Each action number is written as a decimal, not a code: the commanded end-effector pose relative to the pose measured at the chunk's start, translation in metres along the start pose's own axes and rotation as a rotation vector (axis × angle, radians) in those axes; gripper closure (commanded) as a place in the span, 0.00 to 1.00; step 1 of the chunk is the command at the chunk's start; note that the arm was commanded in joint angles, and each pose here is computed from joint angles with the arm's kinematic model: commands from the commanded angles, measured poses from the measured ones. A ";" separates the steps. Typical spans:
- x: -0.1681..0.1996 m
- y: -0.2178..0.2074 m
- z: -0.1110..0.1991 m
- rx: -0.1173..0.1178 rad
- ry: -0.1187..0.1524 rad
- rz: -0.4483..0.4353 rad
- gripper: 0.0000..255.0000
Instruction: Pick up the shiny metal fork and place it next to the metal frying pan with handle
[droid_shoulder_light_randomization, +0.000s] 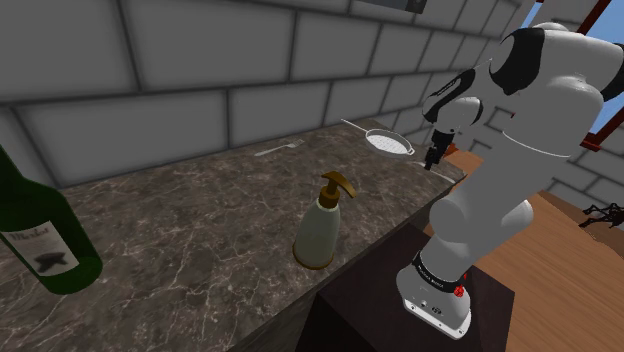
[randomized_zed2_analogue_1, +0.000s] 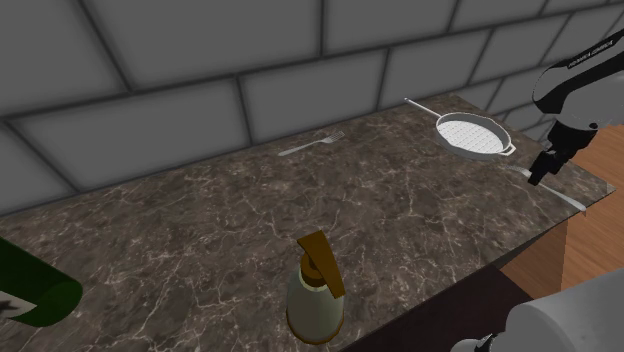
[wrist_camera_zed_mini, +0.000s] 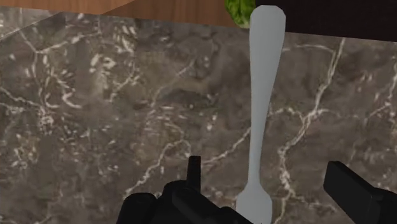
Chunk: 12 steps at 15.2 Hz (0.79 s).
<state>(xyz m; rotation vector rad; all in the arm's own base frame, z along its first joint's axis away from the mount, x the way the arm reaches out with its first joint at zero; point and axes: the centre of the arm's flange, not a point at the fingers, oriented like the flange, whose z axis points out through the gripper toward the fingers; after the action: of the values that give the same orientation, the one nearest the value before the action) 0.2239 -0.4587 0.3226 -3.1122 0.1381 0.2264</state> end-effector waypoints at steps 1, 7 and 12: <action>0.000 0.000 -0.013 0.000 0.000 0.000 0.00; 0.000 0.000 -0.050 0.000 0.000 0.000 0.00; 0.000 0.000 -0.050 0.000 0.000 0.000 0.00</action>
<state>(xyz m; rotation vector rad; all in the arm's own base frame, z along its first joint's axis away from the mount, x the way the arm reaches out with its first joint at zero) 0.2311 -0.4599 0.3719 -3.1123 0.1380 0.2264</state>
